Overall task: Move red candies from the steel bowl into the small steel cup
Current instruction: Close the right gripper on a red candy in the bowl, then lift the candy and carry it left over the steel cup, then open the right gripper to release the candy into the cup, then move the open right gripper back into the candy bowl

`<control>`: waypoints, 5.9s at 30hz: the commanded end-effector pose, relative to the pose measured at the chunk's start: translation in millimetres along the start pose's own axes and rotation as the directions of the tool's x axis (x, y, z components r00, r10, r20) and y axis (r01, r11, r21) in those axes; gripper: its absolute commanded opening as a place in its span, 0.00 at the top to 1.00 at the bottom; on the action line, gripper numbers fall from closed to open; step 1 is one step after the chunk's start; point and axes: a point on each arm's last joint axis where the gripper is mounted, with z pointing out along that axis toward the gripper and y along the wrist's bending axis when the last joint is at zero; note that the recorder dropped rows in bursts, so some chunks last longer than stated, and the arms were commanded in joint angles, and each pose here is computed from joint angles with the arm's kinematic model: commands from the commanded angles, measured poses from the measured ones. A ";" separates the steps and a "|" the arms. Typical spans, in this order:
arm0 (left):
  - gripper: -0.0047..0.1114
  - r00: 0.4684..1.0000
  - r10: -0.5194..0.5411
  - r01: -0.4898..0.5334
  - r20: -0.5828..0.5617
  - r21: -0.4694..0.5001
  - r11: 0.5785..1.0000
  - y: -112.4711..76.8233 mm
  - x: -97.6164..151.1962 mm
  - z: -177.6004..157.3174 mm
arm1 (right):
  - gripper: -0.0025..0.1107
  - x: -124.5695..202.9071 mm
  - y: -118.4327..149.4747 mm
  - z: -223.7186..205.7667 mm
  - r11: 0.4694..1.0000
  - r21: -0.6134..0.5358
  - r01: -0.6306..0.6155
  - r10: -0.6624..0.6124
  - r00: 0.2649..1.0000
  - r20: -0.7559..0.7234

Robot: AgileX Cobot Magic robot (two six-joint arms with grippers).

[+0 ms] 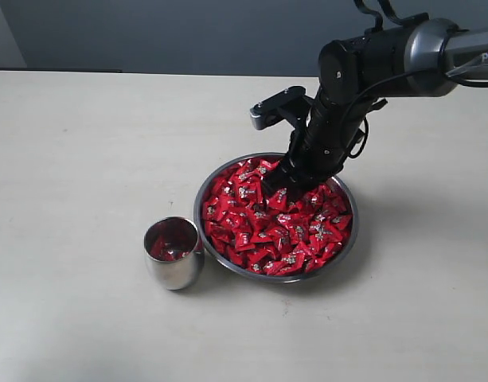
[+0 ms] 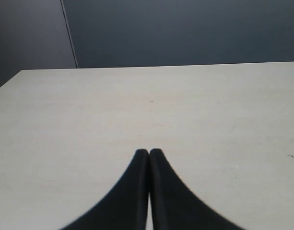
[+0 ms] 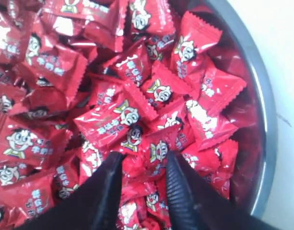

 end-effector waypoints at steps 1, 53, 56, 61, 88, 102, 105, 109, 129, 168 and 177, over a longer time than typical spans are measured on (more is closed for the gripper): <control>0.96 1.000 -0.002 0.002 0.002 -0.005 1.000 0.3 0.9 0.0 | 0.71 -3.0 -3.0 -2.1 1.000 0.013 -0.006 0.006 1.000 0.025; 0.96 1.000 -0.002 0.002 0.002 -0.005 1.000 0.3 0.9 0.0 | 0.91 -13.6 -12.2 -2.5 0.996 0.083 -0.043 0.046 0.998 -0.031; 0.96 1.000 -0.002 0.002 0.002 -0.005 1.000 0.3 0.9 0.0 | 0.91 -20.1 -13.1 -10.3 0.995 0.085 -0.044 0.046 0.999 -0.021; 0.96 1.000 -0.002 0.002 0.002 -0.005 1.000 0.3 0.9 0.0 | 0.91 -29.6 -13.8 -23.7 0.995 0.085 -0.050 0.050 0.999 0.002; 0.96 1.000 -0.002 0.002 0.002 -0.005 1.000 0.3 0.9 0.0 | 0.99 -71.7 95.0 -93.2 0.835 -0.249 0.490 -0.396 0.850 0.347; 0.96 1.000 -0.002 0.002 0.002 -0.005 1.000 0.3 0.9 0.0 | 0.99 -58.6 149.6 -62.0 0.679 -0.296 0.671 -0.639 0.740 0.211; 0.96 1.000 -0.002 0.002 0.002 -0.005 1.000 0.3 0.9 0.0 | 0.99 -58.0 150.6 -60.1 0.677 -0.305 0.670 -0.641 0.740 0.205; 0.96 1.000 -0.002 0.002 0.002 -0.005 1.000 0.3 0.9 0.0 | 0.99 -57.7 150.5 -57.2 0.680 -0.310 0.665 -0.639 0.744 0.195; 0.96 1.000 -0.002 0.002 0.002 -0.005 1.000 0.3 0.9 0.0 | 0.74 -58.9 152.0 -34.7 0.694 -0.322 0.644 -0.631 0.760 0.159; 0.96 1.000 -0.002 0.002 0.002 -0.005 1.000 0.3 0.9 0.0 | 0.98 23.1 11.8 -45.1 0.990 -0.075 -0.119 0.137 0.929 0.345; 0.96 1.000 -0.002 0.002 0.002 -0.005 1.000 0.3 0.9 0.0 | 0.98 36.5 13.6 -41.5 0.993 -0.087 -0.075 0.091 0.975 0.204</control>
